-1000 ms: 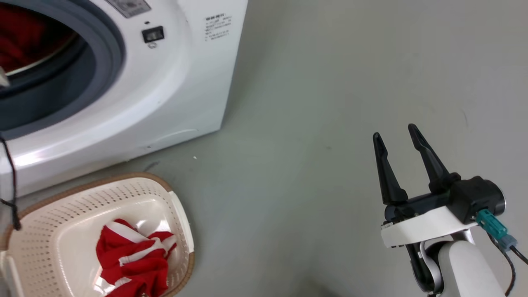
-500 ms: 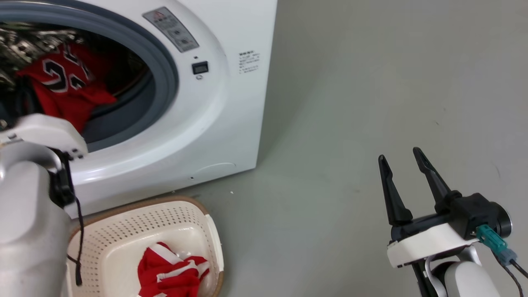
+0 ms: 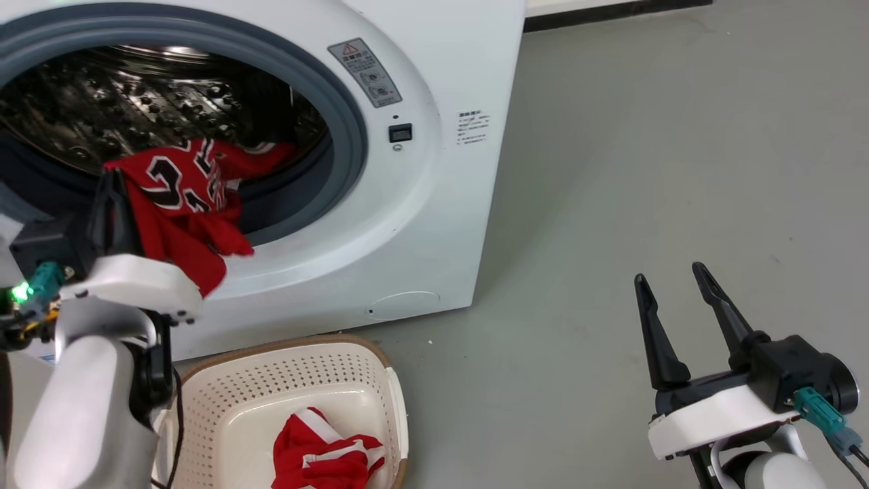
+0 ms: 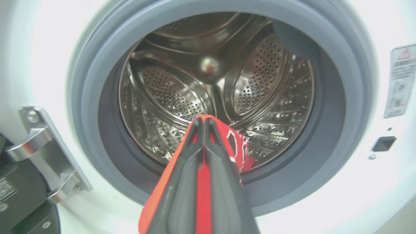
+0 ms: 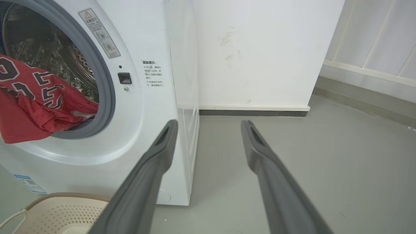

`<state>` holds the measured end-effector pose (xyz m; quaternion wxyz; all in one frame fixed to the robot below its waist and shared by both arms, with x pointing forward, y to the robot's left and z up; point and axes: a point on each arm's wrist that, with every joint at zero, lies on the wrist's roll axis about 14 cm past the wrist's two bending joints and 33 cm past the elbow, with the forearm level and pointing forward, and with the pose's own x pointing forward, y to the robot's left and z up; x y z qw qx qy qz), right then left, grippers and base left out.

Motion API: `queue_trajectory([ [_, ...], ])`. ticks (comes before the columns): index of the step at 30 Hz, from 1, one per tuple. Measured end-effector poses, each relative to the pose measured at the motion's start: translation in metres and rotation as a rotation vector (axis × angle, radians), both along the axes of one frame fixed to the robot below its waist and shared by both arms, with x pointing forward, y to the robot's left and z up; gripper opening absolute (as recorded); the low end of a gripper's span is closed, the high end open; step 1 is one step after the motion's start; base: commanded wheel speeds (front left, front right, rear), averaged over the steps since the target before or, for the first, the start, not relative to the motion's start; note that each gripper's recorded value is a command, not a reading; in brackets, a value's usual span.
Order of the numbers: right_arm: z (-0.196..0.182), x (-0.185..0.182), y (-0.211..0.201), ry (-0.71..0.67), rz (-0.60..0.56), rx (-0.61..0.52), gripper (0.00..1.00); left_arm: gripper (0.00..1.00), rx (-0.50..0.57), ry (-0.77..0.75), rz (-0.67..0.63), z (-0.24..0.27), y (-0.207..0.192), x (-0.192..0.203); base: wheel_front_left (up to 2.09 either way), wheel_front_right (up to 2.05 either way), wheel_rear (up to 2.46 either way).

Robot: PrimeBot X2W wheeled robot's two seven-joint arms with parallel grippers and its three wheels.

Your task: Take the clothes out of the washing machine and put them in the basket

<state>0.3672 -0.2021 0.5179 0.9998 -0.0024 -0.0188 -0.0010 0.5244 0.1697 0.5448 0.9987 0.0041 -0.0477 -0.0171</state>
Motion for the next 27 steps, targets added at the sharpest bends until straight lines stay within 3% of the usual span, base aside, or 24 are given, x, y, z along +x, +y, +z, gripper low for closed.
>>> queue_trajectory([
  [5, 0.001, 0.001, 0.007, -0.001, 0.023, 0.005, 1.0, 0.0, -0.005, -0.009, -0.013, 0.009, -0.005, -0.027, 0.0, 0.0, 0.0],
  [11, 0.003, 0.005, 0.015, -0.006, 0.047, 0.002, 1.0, 0.0, -0.051, 0.087, -0.019, -0.014, -0.019, -0.072, 0.0, 0.0, 0.0],
  [27, -0.008, 0.02, 0.033, 0.037, 0.102, -0.012, 1.0, 0.0, -0.211, 0.635, 0.014, -0.17, -0.044, -0.175, 0.0, 0.0, 0.0],
])
